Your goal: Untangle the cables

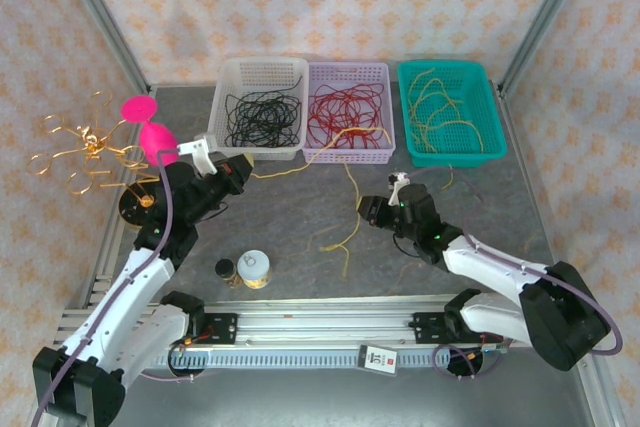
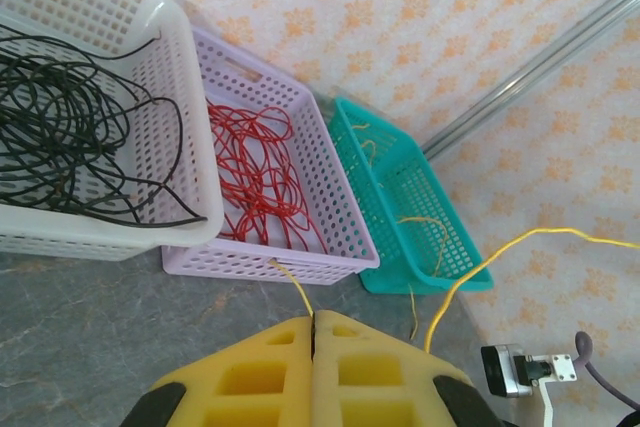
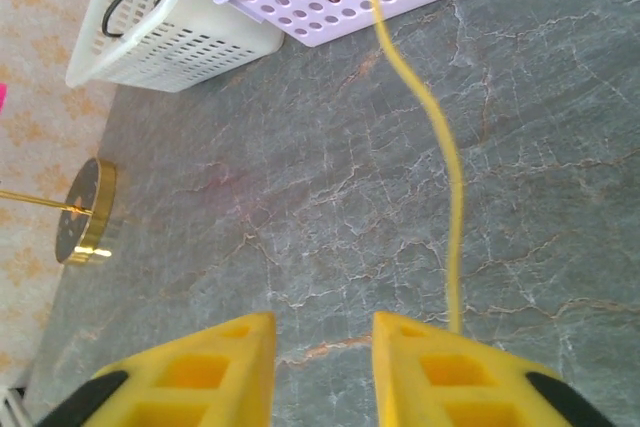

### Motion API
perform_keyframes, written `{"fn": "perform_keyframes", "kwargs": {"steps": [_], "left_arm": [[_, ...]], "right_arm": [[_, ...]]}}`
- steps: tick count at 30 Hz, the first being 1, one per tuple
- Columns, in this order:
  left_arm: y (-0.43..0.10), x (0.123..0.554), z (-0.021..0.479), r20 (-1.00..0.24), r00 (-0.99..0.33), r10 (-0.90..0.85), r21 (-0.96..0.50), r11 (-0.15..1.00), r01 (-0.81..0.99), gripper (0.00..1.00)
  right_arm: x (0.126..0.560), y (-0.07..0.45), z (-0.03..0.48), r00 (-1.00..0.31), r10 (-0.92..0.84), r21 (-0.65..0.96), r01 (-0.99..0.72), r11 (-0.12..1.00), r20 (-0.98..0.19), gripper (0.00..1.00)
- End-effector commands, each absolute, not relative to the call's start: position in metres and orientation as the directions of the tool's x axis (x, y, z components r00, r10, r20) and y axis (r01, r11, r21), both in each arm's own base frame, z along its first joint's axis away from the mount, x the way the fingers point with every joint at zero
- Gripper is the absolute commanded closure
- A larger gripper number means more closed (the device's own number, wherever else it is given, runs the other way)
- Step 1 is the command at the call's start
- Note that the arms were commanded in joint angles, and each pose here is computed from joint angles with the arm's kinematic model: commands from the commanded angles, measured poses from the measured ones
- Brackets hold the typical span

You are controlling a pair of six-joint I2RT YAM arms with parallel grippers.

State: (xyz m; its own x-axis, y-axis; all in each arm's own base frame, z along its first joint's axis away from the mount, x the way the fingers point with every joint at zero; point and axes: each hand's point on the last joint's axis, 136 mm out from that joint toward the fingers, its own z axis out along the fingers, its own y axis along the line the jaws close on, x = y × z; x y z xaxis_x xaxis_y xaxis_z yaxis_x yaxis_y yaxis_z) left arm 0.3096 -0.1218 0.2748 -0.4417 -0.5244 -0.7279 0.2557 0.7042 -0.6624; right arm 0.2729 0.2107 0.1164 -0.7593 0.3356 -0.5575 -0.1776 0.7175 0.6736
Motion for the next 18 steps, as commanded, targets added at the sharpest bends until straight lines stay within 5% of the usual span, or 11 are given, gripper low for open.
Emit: {"fn": "perform_keyframes", "kwargs": {"steps": [1,10,14,18], "left_arm": [[-0.133,0.312,0.284,-0.745,-0.425,-0.513,-0.654,0.687,0.317,1.00],[-0.158,0.316,0.287,-0.754,-0.449,-0.480,-0.644,0.673,0.362,1.00],[-0.169,0.321,0.285,-0.748,-0.465,-0.473,-0.648,0.670,0.361,1.00],[-0.176,0.323,0.286,-0.735,-0.465,-0.494,-0.667,0.653,0.360,1.00]], "right_arm": [[0.268,0.207,0.120,-0.761,0.339,0.670,-0.164,0.724,-0.553,0.64],[0.275,0.187,0.222,-0.599,0.294,0.543,-0.288,0.789,-0.745,0.59],[0.266,0.211,0.289,-0.542,0.321,0.595,-0.465,0.655,-0.777,0.50],[0.271,0.228,0.307,-0.586,0.500,0.770,-0.457,0.446,-0.638,0.38]]}}
